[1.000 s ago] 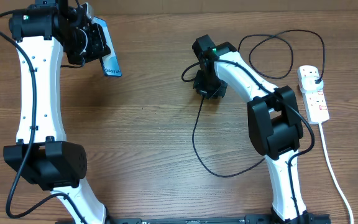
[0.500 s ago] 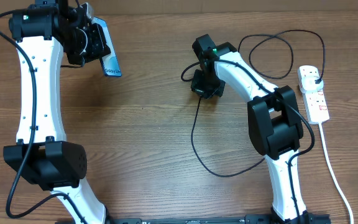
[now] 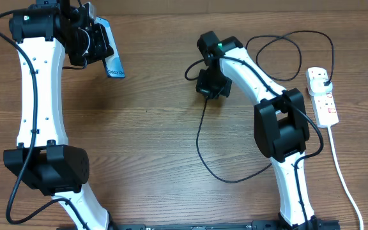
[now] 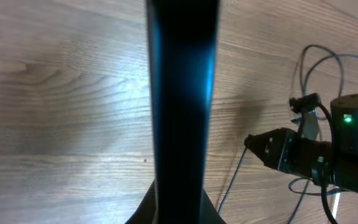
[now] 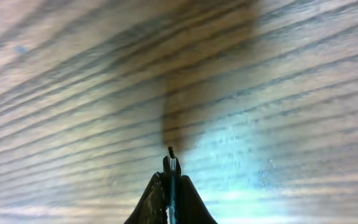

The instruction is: Plug charger to phone and switch on socket

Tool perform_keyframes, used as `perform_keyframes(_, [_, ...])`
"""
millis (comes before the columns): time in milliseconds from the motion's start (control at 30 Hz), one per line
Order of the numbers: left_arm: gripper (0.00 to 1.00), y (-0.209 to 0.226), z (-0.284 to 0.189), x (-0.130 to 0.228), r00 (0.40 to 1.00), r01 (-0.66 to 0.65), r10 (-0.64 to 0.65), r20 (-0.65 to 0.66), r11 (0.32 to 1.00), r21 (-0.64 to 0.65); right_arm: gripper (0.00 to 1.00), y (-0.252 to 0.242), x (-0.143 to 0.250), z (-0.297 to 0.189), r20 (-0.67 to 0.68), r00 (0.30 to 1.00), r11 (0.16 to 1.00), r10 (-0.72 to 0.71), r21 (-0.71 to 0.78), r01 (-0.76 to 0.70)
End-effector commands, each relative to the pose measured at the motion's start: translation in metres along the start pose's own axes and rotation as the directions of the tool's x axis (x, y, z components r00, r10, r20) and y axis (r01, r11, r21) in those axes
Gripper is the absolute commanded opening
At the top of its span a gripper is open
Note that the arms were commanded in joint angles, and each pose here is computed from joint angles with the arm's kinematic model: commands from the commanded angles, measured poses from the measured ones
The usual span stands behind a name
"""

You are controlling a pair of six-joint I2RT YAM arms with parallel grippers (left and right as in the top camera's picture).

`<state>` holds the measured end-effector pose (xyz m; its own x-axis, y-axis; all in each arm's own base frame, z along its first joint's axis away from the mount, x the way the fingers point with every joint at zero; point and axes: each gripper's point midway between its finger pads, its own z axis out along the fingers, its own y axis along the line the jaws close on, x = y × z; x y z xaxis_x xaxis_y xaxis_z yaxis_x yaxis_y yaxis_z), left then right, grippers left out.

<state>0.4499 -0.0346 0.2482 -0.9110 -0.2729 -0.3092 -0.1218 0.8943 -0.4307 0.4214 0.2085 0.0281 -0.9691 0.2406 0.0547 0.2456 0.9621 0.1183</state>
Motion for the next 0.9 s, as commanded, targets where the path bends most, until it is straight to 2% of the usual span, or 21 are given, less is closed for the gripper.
perform_keyframes(0, [0.04,-0.055,-0.026,-0.006,0.983,-0.18,0.165,0.081,0.95,0.253,0.04,0.025,0.0,-0.027,-0.001,0.994,0.988,-0.112,-0.105,0.111])
perform_keyframes(100, [0.04,-0.102,-0.046,-0.009,0.952,-0.305,0.252,0.172,0.815,0.493,0.04,0.051,0.013,-0.064,-0.014,0.978,0.947,-0.209,-0.251,0.199])
perform_keyframes(133, [0.04,-0.108,-0.05,-0.011,0.946,-0.324,0.262,0.191,0.789,0.523,0.04,0.058,0.017,-0.077,-0.006,0.971,0.928,-0.239,-0.297,0.226])
perform_keyframes(233, [0.04,-0.142,-0.08,-0.015,0.895,-0.445,0.315,0.316,0.602,0.662,0.04,0.081,0.034,-0.129,0.073,0.934,0.828,-0.349,-0.443,0.344])
perform_keyframes(300, [0.04,-0.155,-0.098,-0.018,0.869,-0.493,0.325,0.374,0.503,0.71,0.04,0.085,0.042,-0.157,0.127,0.918,0.786,-0.376,-0.481,0.389])
perform_keyframes(433, [0.04,-0.167,-0.12,-0.028,0.866,-0.497,0.298,0.401,0.427,0.756,0.04,0.091,0.068,-0.226,0.281,0.85,0.66,-0.445,-0.539,0.523])
perform_keyframes(600, [0.04,-0.179,-0.149,-0.01,0.847,-0.493,0.355,0.395,0.251,0.833,0.04,0.086,0.095,-0.29,0.431,0.781,0.567,-0.452,-0.537,0.624])
perform_keyframes(667, [0.04,-0.18,-0.151,-0.008,0.866,-0.454,0.35,0.356,0.254,0.854,0.04,0.092,0.117,-0.317,0.494,0.717,0.432,-0.491,-0.577,0.693])
perform_keyframes(800, [0.04,-0.18,-0.151,-0.008,0.876,-0.435,0.344,0.338,0.261,0.862,0.04,0.094,0.127,-0.325,0.496,0.712,0.384,-0.497,-0.61,0.693])
perform_keyframes(867, [0.04,-0.18,-0.15,-0.007,0.879,-0.429,0.343,0.332,0.263,0.864,0.04,0.098,0.139,-0.333,0.518,0.676,0.291,-0.523,-0.638,0.713])
